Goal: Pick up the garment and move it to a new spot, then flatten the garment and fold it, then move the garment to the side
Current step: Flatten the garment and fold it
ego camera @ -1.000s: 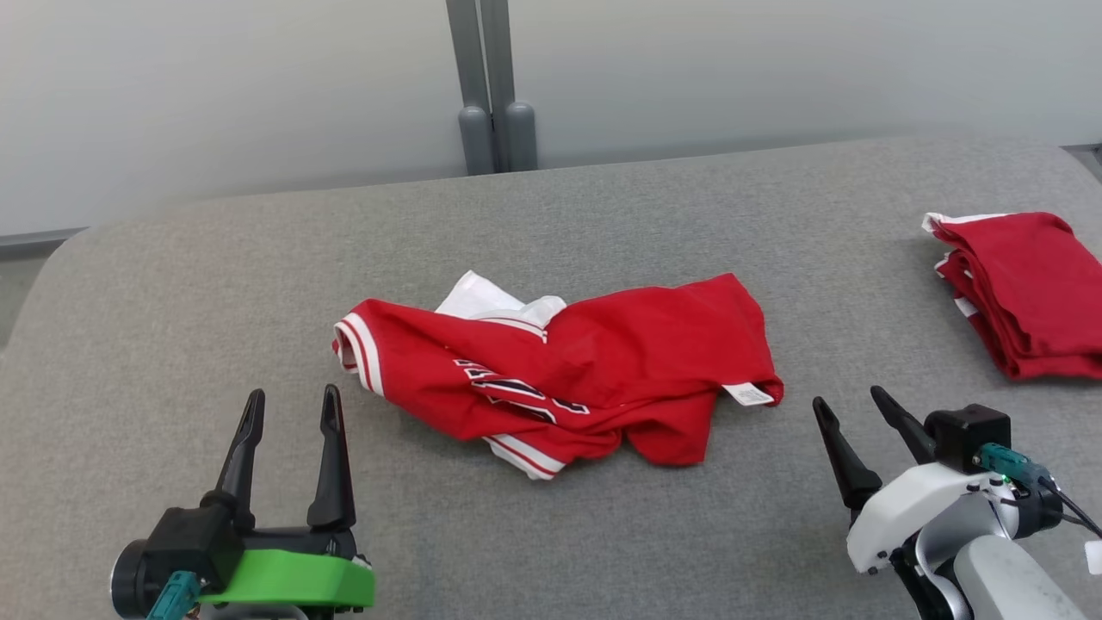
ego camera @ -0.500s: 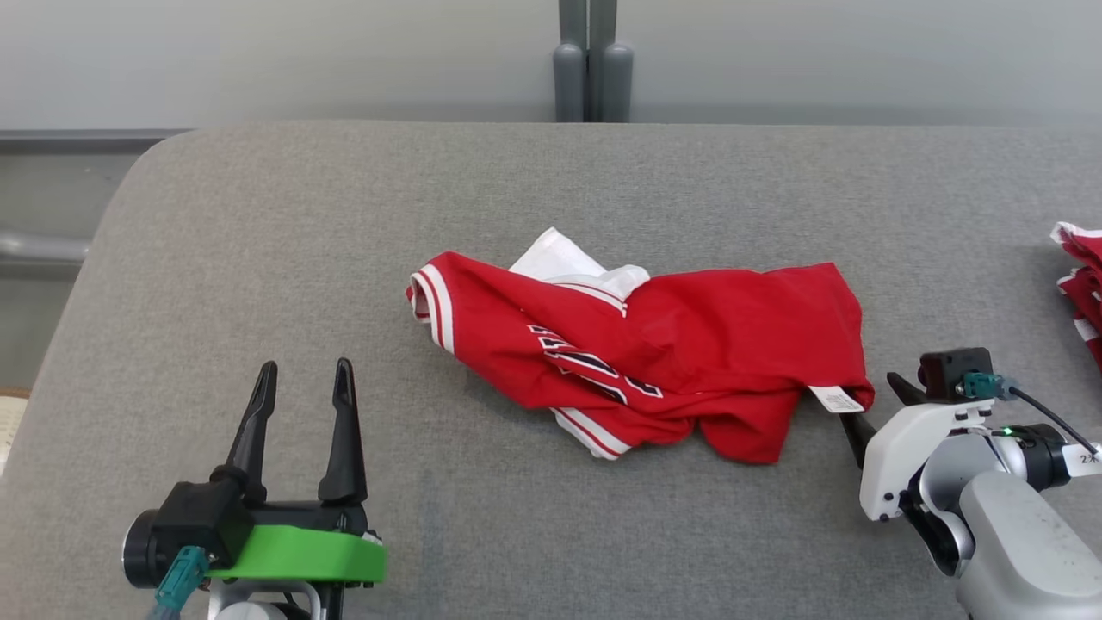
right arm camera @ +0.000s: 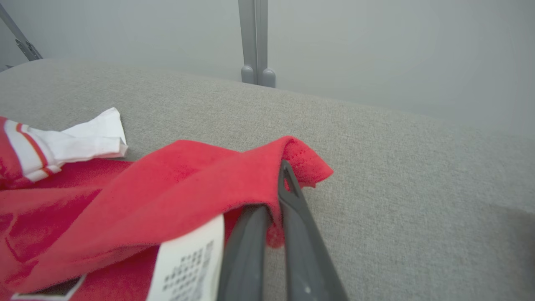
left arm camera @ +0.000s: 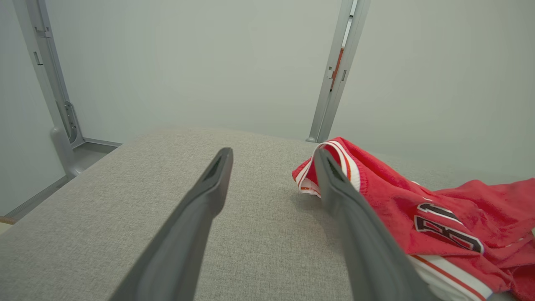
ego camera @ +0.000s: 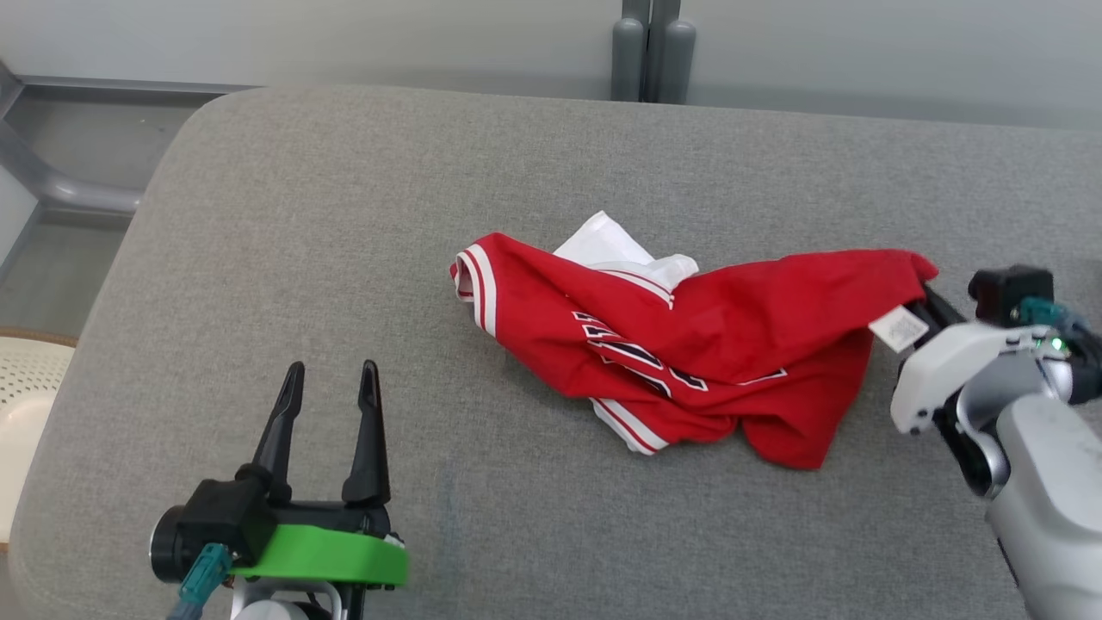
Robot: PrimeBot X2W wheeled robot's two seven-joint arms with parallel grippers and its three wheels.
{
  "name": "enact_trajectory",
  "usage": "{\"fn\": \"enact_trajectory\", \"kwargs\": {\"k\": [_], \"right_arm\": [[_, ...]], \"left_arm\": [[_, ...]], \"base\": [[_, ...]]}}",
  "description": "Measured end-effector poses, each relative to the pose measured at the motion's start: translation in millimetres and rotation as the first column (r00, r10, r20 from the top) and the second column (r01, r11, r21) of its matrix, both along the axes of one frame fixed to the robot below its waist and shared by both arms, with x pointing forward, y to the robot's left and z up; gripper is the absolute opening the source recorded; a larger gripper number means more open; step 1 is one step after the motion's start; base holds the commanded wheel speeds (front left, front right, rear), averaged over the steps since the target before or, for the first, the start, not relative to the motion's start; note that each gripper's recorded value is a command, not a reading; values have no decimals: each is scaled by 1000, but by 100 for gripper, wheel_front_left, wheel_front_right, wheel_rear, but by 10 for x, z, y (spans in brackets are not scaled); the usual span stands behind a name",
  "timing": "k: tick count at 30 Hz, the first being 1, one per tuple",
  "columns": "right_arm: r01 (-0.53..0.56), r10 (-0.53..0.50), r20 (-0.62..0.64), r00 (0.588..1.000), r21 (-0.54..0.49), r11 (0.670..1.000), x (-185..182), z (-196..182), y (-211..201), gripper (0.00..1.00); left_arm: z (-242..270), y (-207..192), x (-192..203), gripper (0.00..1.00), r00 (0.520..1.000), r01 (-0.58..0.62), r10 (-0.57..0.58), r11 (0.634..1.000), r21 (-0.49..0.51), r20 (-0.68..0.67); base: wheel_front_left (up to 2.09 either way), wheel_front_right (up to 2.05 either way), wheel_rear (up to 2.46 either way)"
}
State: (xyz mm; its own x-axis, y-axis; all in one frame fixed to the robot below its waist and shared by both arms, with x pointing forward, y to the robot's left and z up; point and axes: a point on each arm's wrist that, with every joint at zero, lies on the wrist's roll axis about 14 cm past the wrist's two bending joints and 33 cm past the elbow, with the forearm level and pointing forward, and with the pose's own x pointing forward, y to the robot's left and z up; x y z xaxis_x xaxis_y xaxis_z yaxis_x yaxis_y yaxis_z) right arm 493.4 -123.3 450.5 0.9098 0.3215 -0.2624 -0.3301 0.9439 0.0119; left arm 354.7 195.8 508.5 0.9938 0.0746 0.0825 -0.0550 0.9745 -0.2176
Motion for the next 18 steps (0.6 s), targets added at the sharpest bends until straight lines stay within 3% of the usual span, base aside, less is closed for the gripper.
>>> {"fn": "enact_trajectory", "kwargs": {"k": [8,18], "right_arm": [[-75,81,129,988,-56,996,759,736,230,0],[-117,136,124,983,-149,982,1550,852,498,0]], "left_arm": [[-45,-95,128,100,1000,25,-25,999,-35,-13],[-105,-103,247,100,999,0,-3,997,-73,-42]], "base": [[0,0,0],[0,0,0]]}}
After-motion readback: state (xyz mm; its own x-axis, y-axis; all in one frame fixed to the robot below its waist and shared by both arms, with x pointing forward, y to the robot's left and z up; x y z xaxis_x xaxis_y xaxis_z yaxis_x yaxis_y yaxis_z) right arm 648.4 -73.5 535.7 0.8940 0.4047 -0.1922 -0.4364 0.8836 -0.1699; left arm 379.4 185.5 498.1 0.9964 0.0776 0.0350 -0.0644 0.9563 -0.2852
